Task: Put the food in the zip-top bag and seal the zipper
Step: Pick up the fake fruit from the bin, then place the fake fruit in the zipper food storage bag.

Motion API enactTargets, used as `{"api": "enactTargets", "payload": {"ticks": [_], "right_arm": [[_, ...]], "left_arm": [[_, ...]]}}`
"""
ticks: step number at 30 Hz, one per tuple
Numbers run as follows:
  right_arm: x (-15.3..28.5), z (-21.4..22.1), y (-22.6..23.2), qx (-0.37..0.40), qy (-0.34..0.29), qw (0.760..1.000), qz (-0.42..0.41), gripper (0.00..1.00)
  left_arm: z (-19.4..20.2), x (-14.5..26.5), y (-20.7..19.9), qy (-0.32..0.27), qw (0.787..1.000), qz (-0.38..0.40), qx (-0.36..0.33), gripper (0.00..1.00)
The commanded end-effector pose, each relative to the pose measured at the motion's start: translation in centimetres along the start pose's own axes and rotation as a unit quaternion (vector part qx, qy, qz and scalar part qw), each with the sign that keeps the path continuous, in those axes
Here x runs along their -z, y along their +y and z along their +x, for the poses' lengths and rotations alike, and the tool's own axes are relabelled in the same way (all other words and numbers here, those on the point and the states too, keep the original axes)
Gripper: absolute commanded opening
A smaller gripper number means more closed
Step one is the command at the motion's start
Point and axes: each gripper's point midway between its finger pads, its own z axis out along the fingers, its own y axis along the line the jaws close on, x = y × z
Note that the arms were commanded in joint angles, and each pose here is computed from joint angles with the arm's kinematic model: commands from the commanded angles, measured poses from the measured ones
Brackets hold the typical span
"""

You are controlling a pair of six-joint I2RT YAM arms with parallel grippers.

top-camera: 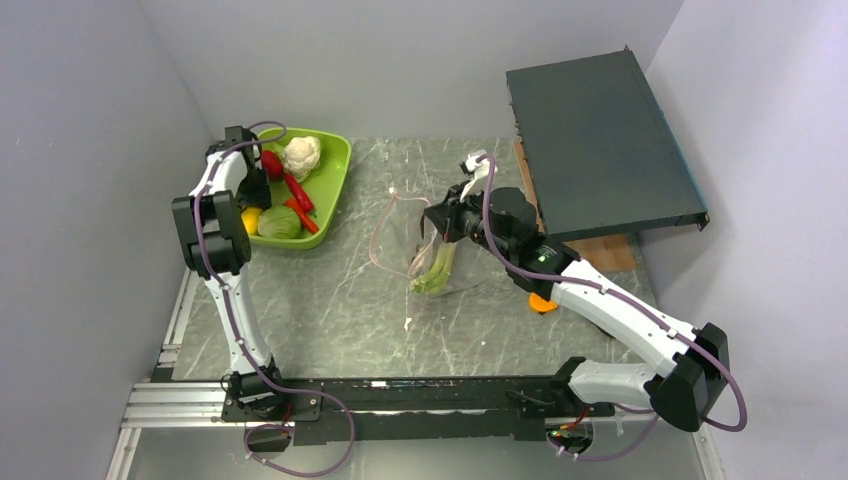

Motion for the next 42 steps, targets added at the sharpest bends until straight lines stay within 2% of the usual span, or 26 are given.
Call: {"api": "enactTargets", "payload": {"ticks": [1,5,7,9,14,18,21,23,29,33,34,38,42], "right_arm": [[-0.1,-2.0,0.4,0.002,-0.036,0.999,-0.010,0.00],[-0.3,-1.8,0.4,0.000,-0.033,0.999,-0.012,0.00],[-0.5,-1.7,0.5,-0.002,-0.029,0.999,-0.015,0.00],[-0.7,-1.6,0.5,-0.004,-0.027,1.000,-0.015,0.00],[-1.0,-1.4,0.8,-0.008,-0.018,1.000,-0.024,0.00],[-1.2,-1.2,1.0,-0.015,-0.012,0.999,-0.029,0.00],[-1.4,-1.2,1.3,-0.025,-0.008,0.999,-0.039,0.00],[-1.5,-1.4,1.5,-0.034,-0.007,0.998,-0.046,0.00],[-1.7,-1.9,2.2,-0.053,-0.007,0.997,-0.060,0.00],[-1.8,-2.3,2.6,-0.063,-0.010,0.996,-0.068,0.00],[-1.9,-2.3,2.7,-0.067,-0.009,0.995,-0.072,0.00],[-1.9,-2.5,3.4,-0.096,-0.007,0.991,-0.097,0.00],[-1.7,-3.7,4.8,-0.130,-0.007,0.982,-0.137,0.00]], "left_arm": [[-1.1,2.6,-0.6,-0.017,1.000,0.023,0.009,0.35],[-3.0,6.6,-0.1,-0.062,0.997,0.026,0.024,0.18],[-4.1,8.9,0.1,-0.088,0.995,0.030,0.037,0.06],[-5.1,11.3,0.5,-0.114,0.992,0.031,0.048,0.00],[-6.7,17.4,0.6,-0.181,0.980,0.054,0.067,0.00],[-6.5,23.1,-2.1,-0.246,0.954,0.155,0.068,0.00],[-5.6,27.9,-5.3,-0.297,0.914,0.269,0.064,0.00],[-4.9,31.4,-7.1,-0.332,0.878,0.340,0.065,0.00],[0.9,38.9,-11.2,-0.373,0.777,0.507,0.018,0.00],[5.5,41.4,-12.8,-0.377,0.729,0.571,-0.024,0.00],[6.4,42.7,-13.2,-0.394,0.707,0.586,-0.041,0.00],[11.0,46.5,-14.6,-0.433,0.640,0.626,-0.101,0.00],[14.0,49.9,-15.8,-0.473,0.590,0.636,-0.153,0.00]]}}
